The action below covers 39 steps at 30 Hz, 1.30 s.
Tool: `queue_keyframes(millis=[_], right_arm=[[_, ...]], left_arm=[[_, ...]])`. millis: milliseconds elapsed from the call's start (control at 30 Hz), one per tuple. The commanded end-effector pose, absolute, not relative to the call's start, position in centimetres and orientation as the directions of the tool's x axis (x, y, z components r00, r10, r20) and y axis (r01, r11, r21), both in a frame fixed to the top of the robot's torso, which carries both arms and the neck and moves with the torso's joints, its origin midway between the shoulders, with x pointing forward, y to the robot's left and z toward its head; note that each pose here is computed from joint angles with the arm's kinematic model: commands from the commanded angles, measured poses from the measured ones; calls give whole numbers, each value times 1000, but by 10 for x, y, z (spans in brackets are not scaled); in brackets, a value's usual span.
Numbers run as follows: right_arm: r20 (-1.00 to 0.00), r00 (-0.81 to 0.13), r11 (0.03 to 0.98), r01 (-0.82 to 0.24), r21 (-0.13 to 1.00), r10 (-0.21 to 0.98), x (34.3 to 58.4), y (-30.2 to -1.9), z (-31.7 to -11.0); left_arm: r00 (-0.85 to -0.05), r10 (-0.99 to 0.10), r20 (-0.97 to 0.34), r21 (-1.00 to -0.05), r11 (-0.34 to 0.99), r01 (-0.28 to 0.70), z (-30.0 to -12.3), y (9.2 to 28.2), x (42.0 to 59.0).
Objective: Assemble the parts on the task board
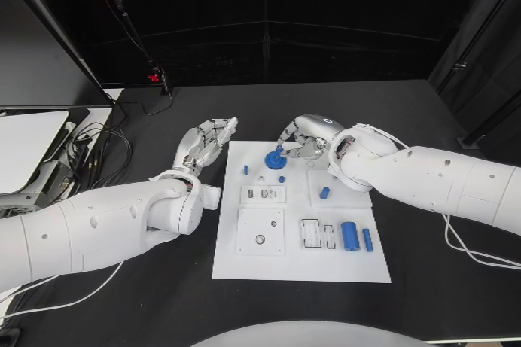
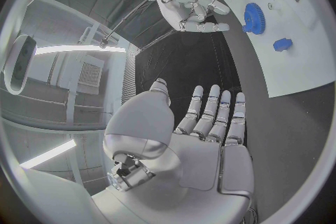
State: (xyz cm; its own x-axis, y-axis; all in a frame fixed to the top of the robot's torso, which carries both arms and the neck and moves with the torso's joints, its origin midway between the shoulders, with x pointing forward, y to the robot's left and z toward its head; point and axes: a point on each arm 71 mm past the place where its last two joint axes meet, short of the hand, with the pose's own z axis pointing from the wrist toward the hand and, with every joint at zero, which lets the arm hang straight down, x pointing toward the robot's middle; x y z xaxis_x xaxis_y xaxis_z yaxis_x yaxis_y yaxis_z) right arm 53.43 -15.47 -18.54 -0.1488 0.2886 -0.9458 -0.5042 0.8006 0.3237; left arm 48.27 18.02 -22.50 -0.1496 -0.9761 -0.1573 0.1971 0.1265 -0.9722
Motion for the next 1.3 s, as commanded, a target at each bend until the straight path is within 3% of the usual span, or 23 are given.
queue_keyframes(millis=[33, 200, 367, 767, 900, 1300], right_arm=[[-898, -71, 751, -522, 404, 433, 529, -169, -172], [-825, -52, 713, -475, 516, 562, 521, -205, -166], [-791, -43, 703, -432, 565, 610, 517, -236, -164], [-800, -58, 746, -328, 580, 597, 513, -304, -169], [-818, -70, 777, -275, 566, 571, 513, -324, -180], [-832, -140, 803, -217, 554, 536, 507, -339, -210]], left_arm=[[-158, -975, -158, -903, 78, 422, -208, 178, 478], [-156, -975, -159, -903, 80, 422, -208, 179, 478], [-154, -975, -160, -903, 81, 422, -208, 179, 478], [-152, -975, -161, -903, 83, 422, -209, 180, 478], [-151, -975, -161, -903, 84, 421, -209, 181, 478], [-149, -975, -162, -903, 86, 420, -210, 182, 478]])
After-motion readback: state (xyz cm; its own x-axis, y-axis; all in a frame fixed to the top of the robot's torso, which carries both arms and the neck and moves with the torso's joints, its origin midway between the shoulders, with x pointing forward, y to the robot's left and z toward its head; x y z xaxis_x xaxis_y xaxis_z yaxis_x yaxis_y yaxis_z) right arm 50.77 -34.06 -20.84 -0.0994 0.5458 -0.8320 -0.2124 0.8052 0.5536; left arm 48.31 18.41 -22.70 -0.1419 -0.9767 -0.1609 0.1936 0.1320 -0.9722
